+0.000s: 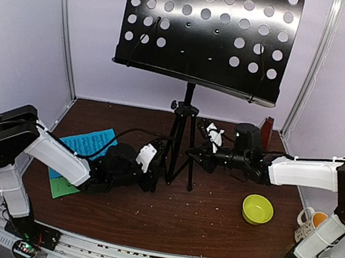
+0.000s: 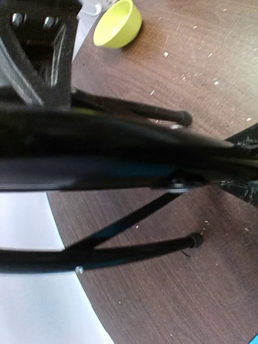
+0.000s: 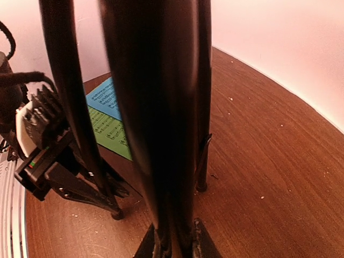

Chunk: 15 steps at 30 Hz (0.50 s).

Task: Set up the instrument practice props

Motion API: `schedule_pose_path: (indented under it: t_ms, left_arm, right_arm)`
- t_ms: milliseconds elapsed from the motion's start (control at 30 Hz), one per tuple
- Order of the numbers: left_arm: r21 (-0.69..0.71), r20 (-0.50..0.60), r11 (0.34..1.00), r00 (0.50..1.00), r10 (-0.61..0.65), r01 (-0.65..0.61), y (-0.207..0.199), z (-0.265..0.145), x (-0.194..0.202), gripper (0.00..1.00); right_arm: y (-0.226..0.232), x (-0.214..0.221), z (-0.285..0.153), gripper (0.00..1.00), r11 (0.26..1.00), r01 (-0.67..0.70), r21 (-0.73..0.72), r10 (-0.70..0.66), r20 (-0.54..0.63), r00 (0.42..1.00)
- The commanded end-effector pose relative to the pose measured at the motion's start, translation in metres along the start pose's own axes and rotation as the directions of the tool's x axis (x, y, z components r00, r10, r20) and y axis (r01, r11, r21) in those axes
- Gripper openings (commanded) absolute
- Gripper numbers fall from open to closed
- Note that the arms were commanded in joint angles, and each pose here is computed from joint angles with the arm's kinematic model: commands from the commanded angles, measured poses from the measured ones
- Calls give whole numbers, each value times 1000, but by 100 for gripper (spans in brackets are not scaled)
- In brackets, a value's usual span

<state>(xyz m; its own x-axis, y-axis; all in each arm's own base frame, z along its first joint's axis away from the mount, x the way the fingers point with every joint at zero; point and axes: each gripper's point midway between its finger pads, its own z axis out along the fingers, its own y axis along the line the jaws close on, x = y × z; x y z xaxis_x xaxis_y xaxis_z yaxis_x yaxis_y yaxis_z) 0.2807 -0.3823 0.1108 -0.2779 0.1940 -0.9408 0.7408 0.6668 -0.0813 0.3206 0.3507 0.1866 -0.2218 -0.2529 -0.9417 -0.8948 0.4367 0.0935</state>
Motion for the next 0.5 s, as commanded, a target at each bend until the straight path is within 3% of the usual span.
schedule_pose_path:
  t_ms: [0,467]
  left_arm:
    - [46,32,997,998,-59,57,-4,-20,-9,0]
    - [38,-48,993,993,-108,110,4,-61,34,0]
  right_arm:
    - [11,10,-12,0,995,-94,-12,93,-71,993]
    - [36,33,-30,0,997,-75,16,76,-168,983]
